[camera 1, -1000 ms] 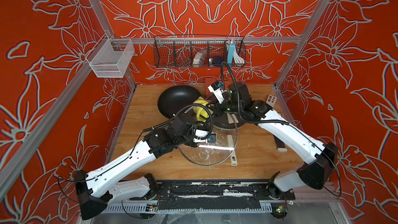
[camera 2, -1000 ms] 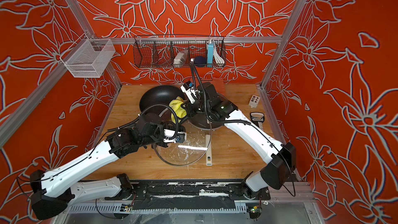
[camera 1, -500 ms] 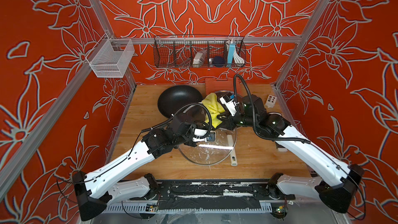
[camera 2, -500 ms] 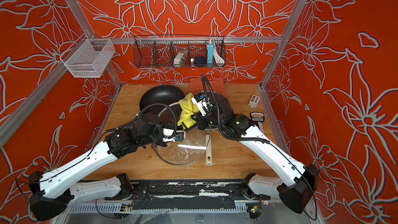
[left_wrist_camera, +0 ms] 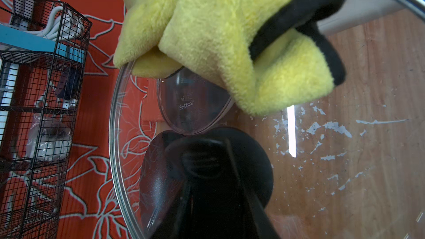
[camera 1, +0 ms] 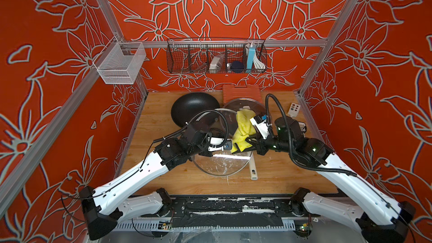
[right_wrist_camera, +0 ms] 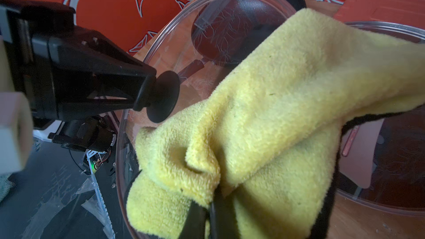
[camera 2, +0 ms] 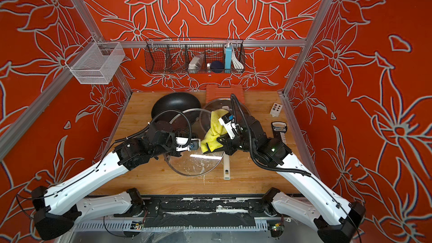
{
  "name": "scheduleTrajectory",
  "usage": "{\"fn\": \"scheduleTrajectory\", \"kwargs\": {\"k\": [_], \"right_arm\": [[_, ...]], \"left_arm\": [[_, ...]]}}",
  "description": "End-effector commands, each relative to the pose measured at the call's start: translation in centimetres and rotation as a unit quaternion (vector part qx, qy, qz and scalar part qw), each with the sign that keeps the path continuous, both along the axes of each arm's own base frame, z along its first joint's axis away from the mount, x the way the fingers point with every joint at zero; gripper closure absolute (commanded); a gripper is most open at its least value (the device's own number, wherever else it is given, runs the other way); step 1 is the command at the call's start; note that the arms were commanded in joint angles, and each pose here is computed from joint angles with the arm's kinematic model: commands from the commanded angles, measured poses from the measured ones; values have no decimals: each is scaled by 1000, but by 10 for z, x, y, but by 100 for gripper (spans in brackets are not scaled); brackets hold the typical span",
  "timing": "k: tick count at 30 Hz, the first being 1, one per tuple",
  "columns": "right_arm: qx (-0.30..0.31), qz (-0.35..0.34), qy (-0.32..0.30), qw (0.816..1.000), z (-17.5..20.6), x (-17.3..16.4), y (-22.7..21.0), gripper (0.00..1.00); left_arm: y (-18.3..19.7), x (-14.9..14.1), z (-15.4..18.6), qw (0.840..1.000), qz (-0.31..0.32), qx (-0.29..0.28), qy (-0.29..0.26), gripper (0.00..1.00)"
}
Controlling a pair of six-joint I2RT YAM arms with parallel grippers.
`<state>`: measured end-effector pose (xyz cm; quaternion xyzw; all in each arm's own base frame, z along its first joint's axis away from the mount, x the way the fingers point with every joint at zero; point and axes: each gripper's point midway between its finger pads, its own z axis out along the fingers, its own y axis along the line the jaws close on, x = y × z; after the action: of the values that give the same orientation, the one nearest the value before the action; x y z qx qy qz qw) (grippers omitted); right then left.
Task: Wipe the pot lid with a cloth
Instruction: Wipe the pot lid.
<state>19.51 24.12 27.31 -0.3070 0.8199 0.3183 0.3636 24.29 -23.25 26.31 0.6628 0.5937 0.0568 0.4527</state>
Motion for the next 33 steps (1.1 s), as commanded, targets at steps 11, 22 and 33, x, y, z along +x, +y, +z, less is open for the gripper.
{"fn": "scheduleTrajectory", "kwargs": {"k": [11,22,33], "right_arm": [[30,-2,12,999,1,-15,7,100],[8,-14,-52,999,27,28,32,100],[-3,-40,-107,993,54,77,57,100]], "left_arm": [[-22,20,80,988,23,-145,-58,100],[-27,15,79,988,12,-146,-52,100],[-29,9,83,987,5,-147,-59,100]]}}
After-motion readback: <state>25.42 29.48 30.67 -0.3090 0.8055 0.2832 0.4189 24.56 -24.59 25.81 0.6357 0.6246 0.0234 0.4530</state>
